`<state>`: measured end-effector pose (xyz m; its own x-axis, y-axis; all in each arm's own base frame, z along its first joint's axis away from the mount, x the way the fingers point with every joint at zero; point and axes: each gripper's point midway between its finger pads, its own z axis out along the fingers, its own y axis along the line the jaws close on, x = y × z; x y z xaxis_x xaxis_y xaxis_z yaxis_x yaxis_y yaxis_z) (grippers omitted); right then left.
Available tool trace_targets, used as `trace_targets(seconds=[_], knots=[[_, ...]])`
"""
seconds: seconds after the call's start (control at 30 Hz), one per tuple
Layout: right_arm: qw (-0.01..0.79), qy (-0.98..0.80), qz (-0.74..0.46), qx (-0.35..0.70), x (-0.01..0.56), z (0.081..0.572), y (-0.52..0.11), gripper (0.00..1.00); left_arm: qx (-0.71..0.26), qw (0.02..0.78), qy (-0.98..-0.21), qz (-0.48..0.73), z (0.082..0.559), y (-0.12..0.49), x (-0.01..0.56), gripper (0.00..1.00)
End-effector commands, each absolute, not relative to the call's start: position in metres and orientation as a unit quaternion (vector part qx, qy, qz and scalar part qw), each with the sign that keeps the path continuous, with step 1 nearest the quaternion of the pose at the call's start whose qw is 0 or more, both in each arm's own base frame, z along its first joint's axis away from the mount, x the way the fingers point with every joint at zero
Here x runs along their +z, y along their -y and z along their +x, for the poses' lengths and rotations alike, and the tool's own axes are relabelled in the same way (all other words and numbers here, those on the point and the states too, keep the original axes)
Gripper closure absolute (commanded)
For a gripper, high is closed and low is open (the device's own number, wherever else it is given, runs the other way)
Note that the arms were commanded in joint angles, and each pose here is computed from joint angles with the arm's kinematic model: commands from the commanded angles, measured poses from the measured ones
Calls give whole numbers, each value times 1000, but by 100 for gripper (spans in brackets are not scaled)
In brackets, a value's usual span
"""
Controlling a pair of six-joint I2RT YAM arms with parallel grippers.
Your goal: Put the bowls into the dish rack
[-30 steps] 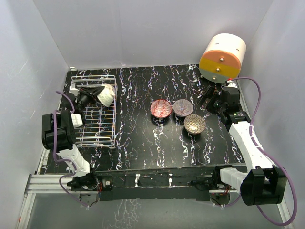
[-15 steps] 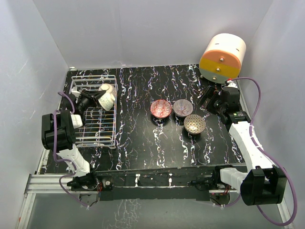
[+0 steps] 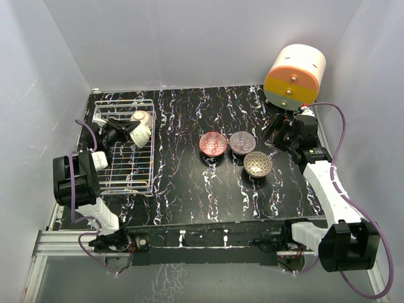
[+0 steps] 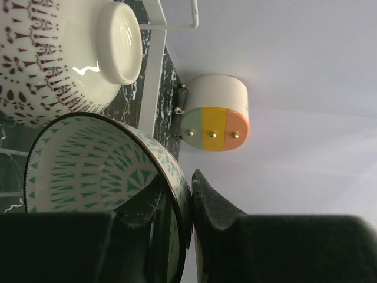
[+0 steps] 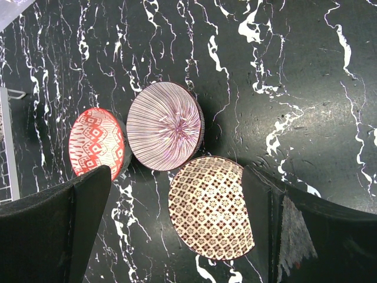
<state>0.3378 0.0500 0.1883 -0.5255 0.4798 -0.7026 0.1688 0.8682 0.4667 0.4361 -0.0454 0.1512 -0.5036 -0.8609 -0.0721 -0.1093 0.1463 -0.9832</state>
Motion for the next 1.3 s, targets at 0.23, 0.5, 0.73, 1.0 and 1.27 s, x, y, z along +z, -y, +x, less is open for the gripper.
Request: trace_targets(seconds=[0.23, 0.5, 0.73, 1.0, 1.27], knots=[[481, -840, 186, 168, 200, 342, -44, 2, -462, 284, -718, -437, 405, 27, 72, 92], [479, -842, 187, 165, 197, 342, -44, 2, -533, 307, -667, -421, 414, 33, 102, 100], [478, -842, 188, 168, 198, 344, -44, 2, -599, 321, -620, -392, 424, 44, 145, 100], [473, -845, 190, 164, 192, 343, -44, 2, -583, 281, -636, -420, 422, 47, 114, 100], [470, -848, 186, 162, 187, 346, -44, 2, -522, 247, -673, -462, 407, 44, 65, 73]])
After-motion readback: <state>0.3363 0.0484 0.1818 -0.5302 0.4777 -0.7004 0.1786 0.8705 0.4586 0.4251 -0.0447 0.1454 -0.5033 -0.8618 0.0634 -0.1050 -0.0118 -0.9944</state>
